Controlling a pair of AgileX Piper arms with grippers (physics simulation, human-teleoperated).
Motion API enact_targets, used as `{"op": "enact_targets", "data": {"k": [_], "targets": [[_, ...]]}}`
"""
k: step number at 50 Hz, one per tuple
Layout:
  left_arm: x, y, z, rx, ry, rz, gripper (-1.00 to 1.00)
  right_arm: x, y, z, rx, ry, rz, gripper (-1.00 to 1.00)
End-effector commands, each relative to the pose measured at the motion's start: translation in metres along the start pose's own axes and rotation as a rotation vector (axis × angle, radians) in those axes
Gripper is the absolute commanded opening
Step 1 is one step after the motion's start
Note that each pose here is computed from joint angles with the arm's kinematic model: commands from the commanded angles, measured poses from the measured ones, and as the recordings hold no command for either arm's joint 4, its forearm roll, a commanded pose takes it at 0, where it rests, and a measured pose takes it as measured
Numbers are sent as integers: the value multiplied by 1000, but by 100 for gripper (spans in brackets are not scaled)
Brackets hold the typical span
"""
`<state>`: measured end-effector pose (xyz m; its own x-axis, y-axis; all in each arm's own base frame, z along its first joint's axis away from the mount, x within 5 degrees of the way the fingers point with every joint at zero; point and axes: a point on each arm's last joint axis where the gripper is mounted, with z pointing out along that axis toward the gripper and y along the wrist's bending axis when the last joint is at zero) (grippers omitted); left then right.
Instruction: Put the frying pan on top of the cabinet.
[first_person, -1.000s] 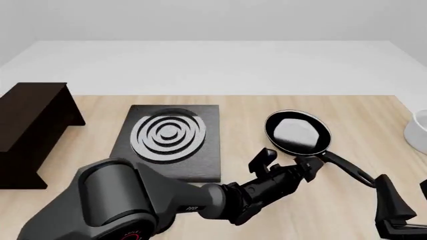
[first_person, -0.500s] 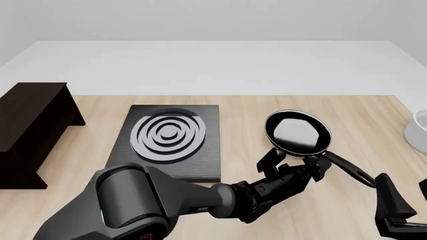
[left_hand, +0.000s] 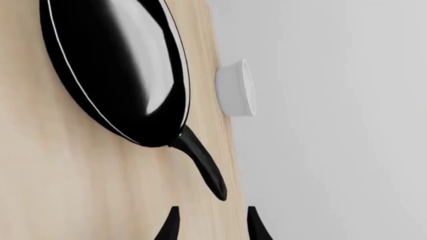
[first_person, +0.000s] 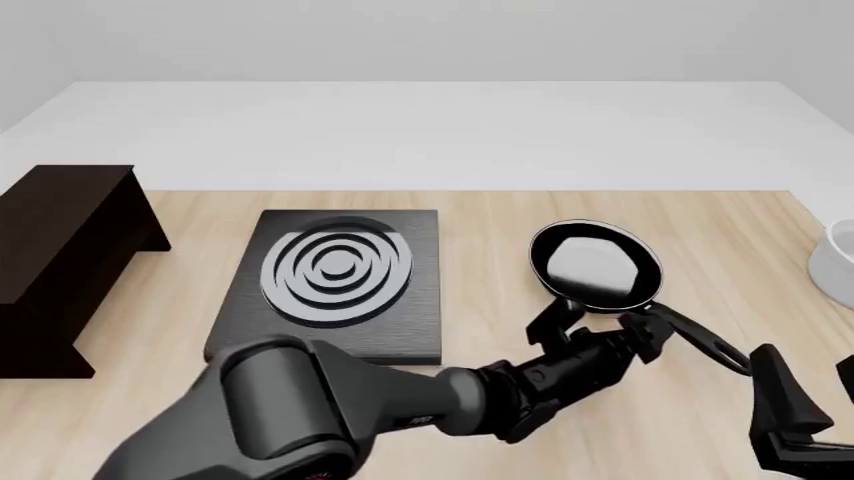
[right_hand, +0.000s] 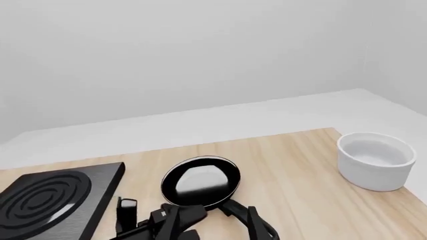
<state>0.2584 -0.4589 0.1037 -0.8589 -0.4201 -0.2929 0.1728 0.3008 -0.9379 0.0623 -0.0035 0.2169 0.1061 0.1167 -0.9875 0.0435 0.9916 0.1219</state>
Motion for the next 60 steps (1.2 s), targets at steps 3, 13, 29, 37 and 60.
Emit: {"op": "enact_targets", "data": {"k": [3, 13, 29, 37, 60], "targets": [[4, 1, 8, 0, 6, -8, 100, 0, 0, 0, 1, 1, 7, 100], [8, 2, 12, 3, 13, -19, 100, 0, 0, 1, 1, 2, 9, 100], [9, 3, 22, 0, 15, -24, 100, 0, 0, 3, -3, 6, 13, 100], [19, 3, 25, 0, 32, -33, 100, 0, 0, 3, 1, 5, 16, 100], [28, 4, 34, 5, 46, -51, 100, 0, 0, 4, 1, 8, 19, 100]]}}
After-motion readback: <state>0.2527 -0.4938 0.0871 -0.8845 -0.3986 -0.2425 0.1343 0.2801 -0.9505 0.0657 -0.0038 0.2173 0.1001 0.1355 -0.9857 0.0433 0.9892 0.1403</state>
